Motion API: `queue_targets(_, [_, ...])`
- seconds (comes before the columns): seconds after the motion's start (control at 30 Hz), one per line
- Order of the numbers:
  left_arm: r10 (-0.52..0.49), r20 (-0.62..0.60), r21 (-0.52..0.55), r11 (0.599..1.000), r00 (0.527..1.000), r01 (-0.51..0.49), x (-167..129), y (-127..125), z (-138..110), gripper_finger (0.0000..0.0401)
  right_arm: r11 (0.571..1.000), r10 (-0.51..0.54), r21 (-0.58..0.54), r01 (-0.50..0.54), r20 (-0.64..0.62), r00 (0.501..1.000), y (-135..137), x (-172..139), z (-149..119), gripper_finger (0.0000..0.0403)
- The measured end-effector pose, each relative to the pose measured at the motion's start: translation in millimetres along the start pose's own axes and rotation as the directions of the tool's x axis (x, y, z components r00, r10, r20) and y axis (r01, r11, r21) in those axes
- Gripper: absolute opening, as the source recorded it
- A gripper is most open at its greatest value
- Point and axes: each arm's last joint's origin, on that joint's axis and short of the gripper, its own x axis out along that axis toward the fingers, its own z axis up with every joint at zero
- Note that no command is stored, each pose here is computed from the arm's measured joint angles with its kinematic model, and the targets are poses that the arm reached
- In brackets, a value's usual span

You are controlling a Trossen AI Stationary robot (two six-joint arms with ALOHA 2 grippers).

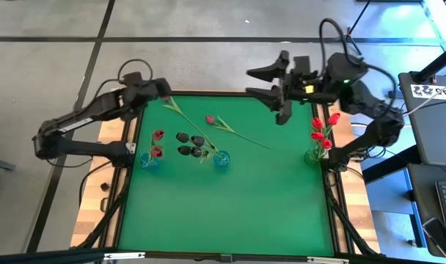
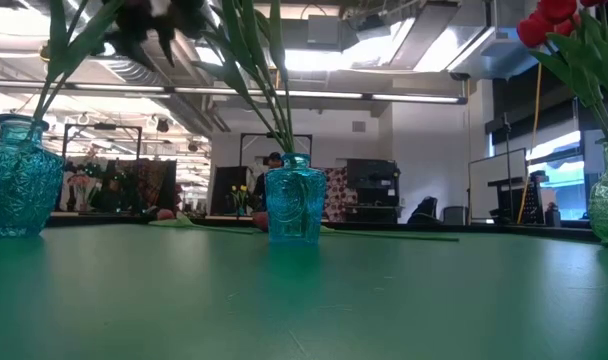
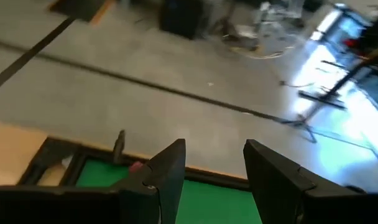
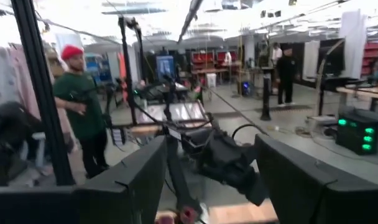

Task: Sort flowers into vase by color
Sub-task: Put the red flower into the left blue flower vase

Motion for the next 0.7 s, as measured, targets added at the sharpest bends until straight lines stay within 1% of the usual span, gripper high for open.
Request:
queue_targets(0.1, [0.074,-0.046,-0.052,0.996,0.996,-0.076,24,-4,-5,0.016,0.998,-0.028,-0.055,0.026,-0.038,0.999,0,-15,4,0.0241])
queue_targets(0.2, [0.134,-0.099,-0.132,0.98,0.986,-0.147,46,-5,-10,0.016,0.993,-0.065,-0.108,0.055,-0.089,0.994,-1,-24,3,0.0241])
queue_targets(0.27, [0.19,-0.122,-0.194,0.958,0.974,-0.211,60,-4,-15,0.016,0.989,-0.099,-0.126,0.081,-0.143,0.985,-2,-25,-2,0.0241])
queue_targets(0.33, [0.246,-0.143,-0.233,0.933,0.959,-0.275,74,-1,-25,0.016,0.983,-0.131,-0.158,0.098,-0.216,0.967,-4,-25,-10,0.0241])
queue_targets(0.4, [0.281,-0.197,-0.266,0.907,0.939,-0.327,87,3,-38,0.016,0.979,-0.153,-0.175,0.107,-0.273,0.95,-5,-22,-18,0.0241])
queue_targets(0.5, [0.321,-0.283,-0.261,0.881,0.904,-0.394,106,10,-62,0.016,0.978,-0.159,-0.184,0.098,-0.351,0.923,-5,-22,-27,0.0241])
queue_targets(0.57, [0.339,-0.319,-0.253,0.87,0.885,-0.424,118,12,-77,0.016,0.977,-0.161,-0.189,0.096,-0.365,0.917,-6,-21,-29,0.0241])
queue_targets(0.63, [0.354,-0.369,-0.223,0.864,0.859,-0.452,130,15,-91,0.016,0.975,-0.175,-0.198,0.104,-0.384,0.907,-7,-22,-31,0.0241])
queue_targets(0.7, [0.359,-0.386,-0.22,0.859,0.85,-0.463,144,15,-100,0.016,0.97,-0.202,-0.205,0.128,-0.394,0.897,-13,-23,-32,0.0241])
